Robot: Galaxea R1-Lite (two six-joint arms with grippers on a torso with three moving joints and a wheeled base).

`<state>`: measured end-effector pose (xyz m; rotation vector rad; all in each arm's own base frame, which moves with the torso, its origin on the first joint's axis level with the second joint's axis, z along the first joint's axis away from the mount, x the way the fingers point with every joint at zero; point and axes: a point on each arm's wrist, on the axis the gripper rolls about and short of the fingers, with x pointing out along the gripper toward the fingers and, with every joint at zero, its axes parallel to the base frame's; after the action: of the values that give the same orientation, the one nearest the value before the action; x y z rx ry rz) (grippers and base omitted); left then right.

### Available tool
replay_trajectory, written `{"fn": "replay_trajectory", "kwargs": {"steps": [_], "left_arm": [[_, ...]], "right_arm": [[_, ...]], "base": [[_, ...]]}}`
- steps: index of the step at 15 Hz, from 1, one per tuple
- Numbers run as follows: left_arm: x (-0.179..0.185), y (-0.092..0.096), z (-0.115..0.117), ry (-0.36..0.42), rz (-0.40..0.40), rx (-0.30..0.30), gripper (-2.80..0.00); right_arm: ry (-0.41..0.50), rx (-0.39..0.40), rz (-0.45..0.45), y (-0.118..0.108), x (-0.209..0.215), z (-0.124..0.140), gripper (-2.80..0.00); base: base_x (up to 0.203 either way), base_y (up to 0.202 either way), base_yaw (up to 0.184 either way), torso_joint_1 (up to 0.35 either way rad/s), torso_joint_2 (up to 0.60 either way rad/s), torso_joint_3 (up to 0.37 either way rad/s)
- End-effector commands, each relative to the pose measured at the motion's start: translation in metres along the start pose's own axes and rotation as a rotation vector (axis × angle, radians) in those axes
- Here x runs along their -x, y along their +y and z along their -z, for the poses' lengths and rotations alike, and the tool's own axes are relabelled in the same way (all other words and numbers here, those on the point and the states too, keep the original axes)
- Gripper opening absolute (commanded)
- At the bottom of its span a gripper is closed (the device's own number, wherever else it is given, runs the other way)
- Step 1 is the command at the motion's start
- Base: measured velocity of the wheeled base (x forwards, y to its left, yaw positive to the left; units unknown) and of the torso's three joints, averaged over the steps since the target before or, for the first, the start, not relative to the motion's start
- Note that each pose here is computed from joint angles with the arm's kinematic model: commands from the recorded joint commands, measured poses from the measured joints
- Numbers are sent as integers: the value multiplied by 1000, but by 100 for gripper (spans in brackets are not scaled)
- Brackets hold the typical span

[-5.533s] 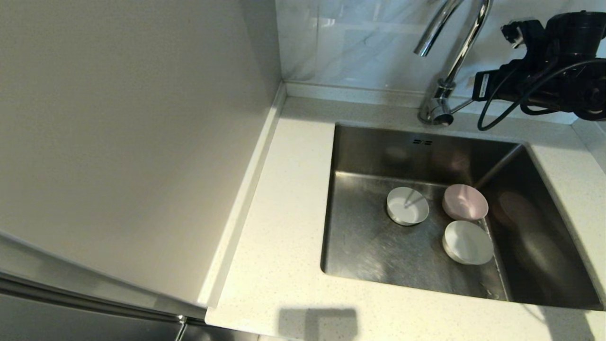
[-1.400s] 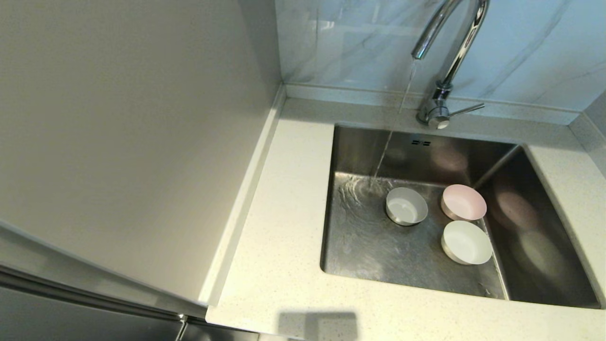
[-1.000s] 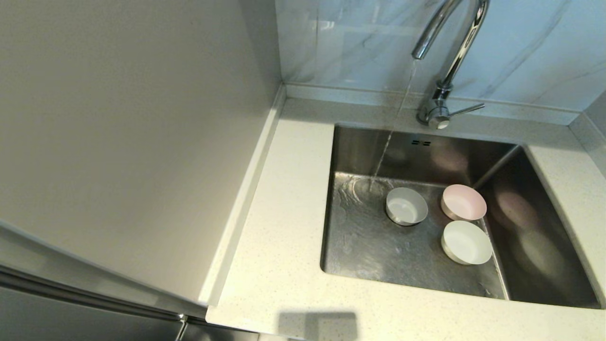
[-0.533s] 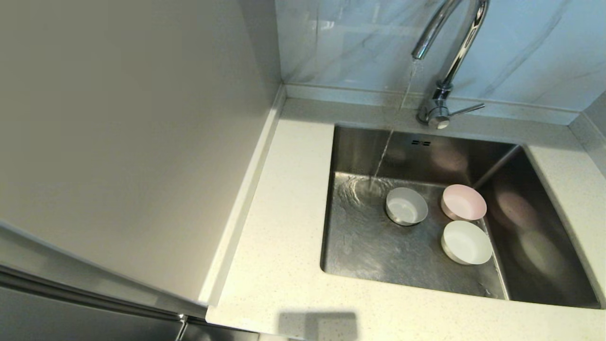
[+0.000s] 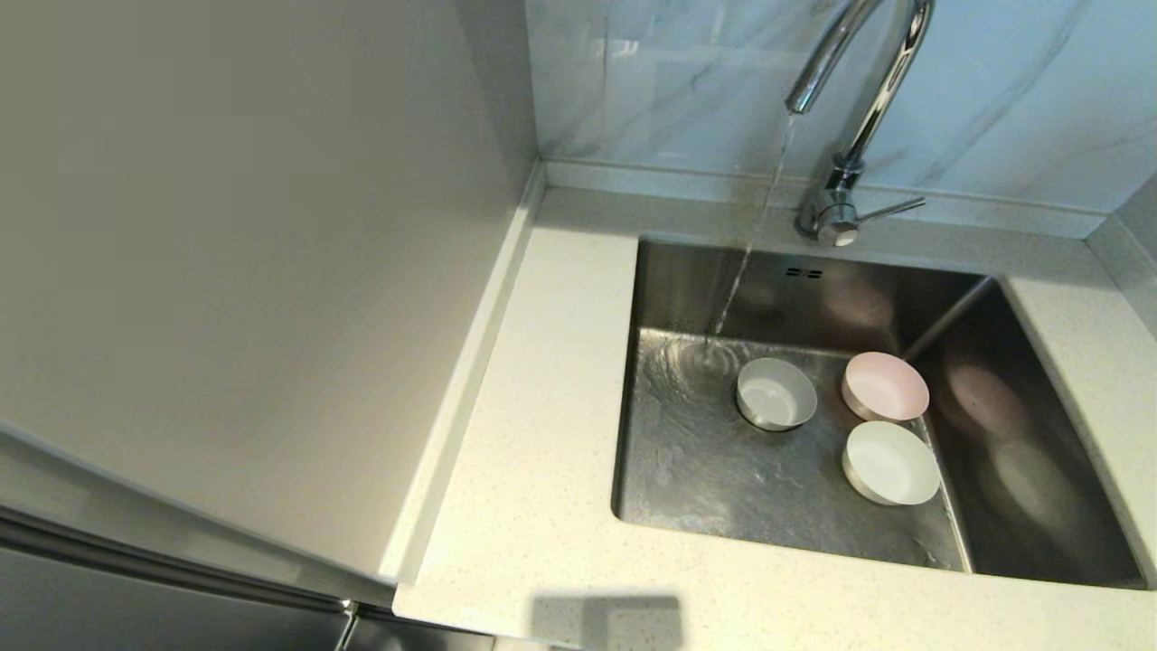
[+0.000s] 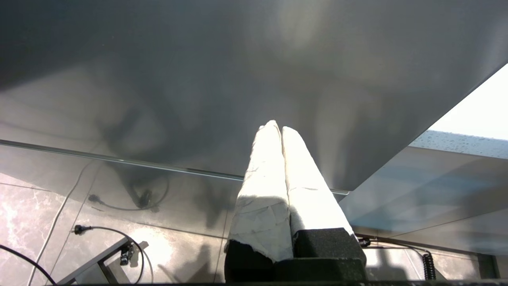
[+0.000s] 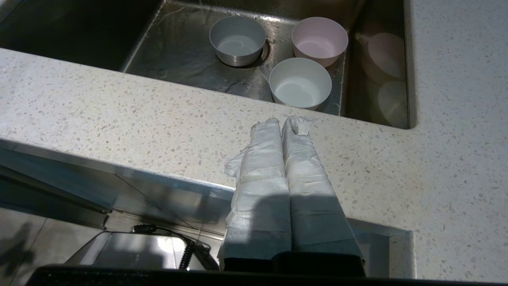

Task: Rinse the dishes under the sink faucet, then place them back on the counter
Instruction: Wait for the water to rinse the bowl

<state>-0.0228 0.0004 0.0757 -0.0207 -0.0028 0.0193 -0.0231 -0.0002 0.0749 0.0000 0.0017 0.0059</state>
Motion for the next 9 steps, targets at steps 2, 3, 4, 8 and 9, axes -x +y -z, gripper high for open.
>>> {"fn": "replay_trajectory", "kwargs": {"steps": [2, 3, 4, 8, 9], "left_arm": [[0, 0, 0, -4, -1, 1, -280], [0, 0, 0, -4, -1, 1, -280], [0, 0, 0, -4, -1, 1, -280], [0, 0, 0, -4, -1, 1, -280], [0, 0, 0, -4, -1, 1, -280]], "right_arm": [[3, 0, 0, 0, 0, 0, -280], [4, 0, 0, 0, 0, 0, -280], [3, 0, 0, 0, 0, 0, -280], [4, 0, 0, 0, 0, 0, -280], [4, 0, 0, 0, 0, 0, -280]], "base": [[0, 0, 0, 0, 0, 0], [0, 0, 0, 0, 0, 0], [0, 0, 0, 0, 0, 0], [0, 0, 0, 0, 0, 0], [0, 0, 0, 0, 0, 0]]}}
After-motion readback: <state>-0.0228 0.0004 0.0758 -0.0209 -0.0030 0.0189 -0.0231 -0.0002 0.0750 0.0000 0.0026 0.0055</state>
